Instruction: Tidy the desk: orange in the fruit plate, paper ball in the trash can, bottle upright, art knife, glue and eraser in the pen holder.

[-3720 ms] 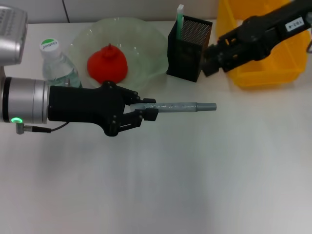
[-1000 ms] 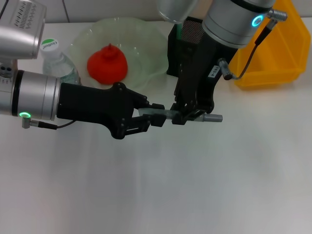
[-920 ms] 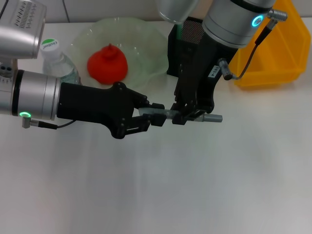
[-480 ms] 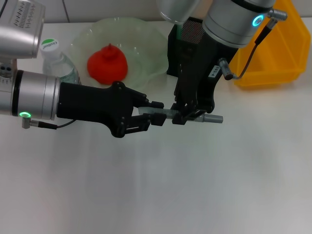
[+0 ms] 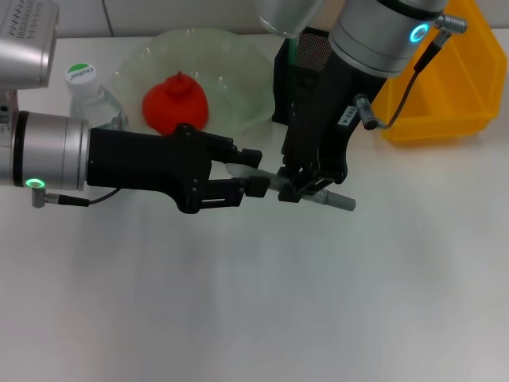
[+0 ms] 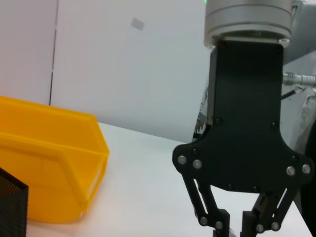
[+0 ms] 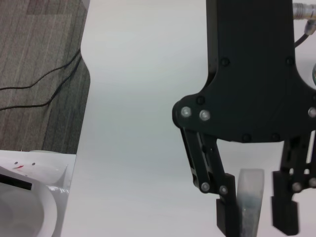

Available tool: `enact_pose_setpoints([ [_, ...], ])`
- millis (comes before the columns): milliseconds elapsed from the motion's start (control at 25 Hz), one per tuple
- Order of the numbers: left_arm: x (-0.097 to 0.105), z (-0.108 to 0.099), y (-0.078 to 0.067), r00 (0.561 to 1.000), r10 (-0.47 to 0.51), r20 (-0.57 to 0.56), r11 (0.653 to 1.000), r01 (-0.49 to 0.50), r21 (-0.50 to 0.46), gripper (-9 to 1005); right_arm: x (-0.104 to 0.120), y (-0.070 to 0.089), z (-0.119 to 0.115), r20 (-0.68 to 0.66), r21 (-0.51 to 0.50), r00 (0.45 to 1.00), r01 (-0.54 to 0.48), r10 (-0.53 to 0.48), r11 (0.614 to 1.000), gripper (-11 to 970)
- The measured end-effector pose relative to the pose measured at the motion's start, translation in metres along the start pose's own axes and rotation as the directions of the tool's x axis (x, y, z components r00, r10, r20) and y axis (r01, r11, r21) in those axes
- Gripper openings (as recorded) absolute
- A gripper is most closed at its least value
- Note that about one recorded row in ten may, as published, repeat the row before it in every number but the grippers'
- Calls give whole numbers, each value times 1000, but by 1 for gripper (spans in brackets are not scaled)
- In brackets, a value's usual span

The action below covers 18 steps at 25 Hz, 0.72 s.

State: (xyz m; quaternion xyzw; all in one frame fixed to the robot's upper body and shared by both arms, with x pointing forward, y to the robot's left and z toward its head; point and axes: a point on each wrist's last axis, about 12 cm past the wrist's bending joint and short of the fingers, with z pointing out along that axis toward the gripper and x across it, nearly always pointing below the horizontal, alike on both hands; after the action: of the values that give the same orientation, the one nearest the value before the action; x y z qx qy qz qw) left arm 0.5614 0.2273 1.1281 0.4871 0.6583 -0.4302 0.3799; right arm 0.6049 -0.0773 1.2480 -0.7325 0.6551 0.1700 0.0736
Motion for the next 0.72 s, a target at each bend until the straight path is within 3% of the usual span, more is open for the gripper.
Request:
enact_pose_setpoints([
  [520, 3, -4, -2, 1000, -10, 6, 1000, 10, 4, 556, 2, -1, -2, 16, 8, 1000, -12, 12, 1000, 139],
  [720, 7, -9, -6, 1000, -22, 22, 1000, 22, 12, 778, 16, -3, -10, 84, 31, 995, -59, 56, 998, 138],
])
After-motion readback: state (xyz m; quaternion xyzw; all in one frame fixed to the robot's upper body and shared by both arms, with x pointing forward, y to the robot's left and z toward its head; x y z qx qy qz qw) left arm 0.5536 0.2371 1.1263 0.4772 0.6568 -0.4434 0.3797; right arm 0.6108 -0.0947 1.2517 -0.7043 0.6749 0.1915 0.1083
